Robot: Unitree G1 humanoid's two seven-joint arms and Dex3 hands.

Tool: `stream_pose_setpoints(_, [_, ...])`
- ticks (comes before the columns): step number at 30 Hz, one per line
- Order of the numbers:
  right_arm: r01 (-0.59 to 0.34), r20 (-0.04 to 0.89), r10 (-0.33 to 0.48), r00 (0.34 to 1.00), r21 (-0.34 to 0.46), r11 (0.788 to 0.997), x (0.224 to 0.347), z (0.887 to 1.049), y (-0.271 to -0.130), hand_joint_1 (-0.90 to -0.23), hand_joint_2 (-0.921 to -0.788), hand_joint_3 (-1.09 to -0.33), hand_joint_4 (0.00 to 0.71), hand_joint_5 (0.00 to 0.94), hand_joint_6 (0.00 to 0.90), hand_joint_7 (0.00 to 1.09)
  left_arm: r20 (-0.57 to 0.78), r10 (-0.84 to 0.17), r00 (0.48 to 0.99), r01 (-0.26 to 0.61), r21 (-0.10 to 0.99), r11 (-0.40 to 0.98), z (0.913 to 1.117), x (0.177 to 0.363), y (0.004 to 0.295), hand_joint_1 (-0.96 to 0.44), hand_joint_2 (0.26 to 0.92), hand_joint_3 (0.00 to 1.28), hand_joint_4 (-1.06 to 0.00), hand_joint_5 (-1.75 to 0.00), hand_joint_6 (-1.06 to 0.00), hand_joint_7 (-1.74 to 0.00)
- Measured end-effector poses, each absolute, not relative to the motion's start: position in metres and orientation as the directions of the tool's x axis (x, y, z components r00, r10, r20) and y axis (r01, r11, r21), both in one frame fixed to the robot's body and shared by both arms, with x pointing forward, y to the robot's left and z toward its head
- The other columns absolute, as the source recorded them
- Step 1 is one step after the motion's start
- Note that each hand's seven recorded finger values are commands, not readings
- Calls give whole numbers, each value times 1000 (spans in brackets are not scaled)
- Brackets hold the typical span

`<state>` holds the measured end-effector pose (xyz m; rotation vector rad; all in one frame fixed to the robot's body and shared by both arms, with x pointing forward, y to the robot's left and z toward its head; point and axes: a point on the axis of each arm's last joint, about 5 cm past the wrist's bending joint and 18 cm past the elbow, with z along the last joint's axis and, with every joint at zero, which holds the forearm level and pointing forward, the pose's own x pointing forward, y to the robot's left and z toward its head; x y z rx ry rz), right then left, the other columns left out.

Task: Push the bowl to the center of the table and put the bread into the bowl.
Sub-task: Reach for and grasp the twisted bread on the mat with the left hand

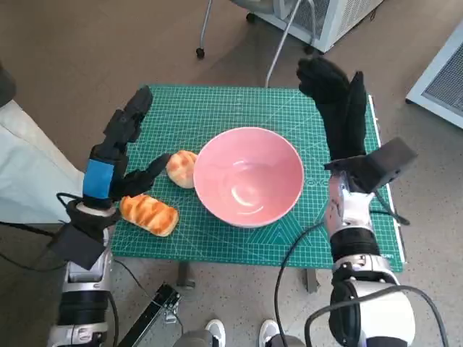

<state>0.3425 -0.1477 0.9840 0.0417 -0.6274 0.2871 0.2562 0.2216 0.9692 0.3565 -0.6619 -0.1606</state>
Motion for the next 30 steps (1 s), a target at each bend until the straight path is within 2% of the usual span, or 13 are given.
stream_pose_setpoints(3, [-296,618,290,731,-96,950,342,989,-147,-576,-921,-864,259,26,-1,767,561,-268,783,21,406,914,971,255,227,-499,921,291,-243,0,-232,-153])
stream_pose_setpoints(7, [-323,650,349,675,-165,932,340,994,-148,-585,-921,-872,256,25,-1,757,527,-302,795,-10,509,861,977,253,240,-502,921,290,-236,0,-240,-150])
stream_pose_setpoints(12, [-350,679,407,611,-229,908,337,1000,-149,-611,-921,-866,253,25,-1,734,458,-341,821,-61,665,745,992,250,263,-506,921,184,-214,-3,-236,-134])
stream_pose_setpoints(17, [-374,706,443,552,-264,889,334,1004,-151,-627,-921,-858,238,20,-1,686,335,-356,872,-56,792,607,1006,248,280,-479,918,67,-193,-1,-257,-119])
stream_pose_setpoints(22, [-394,723,466,510,-285,874,332,1008,-151,-640,-921,-854,224,16,-1,635,212,-372,904,7,861,509,1019,246,287,-394,870,9,-196,-3,-298,-114])
stream_pose_setpoints(30, [-415,731,488,478,-301,858,331,1009,-152,-648,-921,-852,219,16,-1,623,-73,-384,920,222,906,360,1037,244,290,-235,788,1,-203,-4,-370,-123])
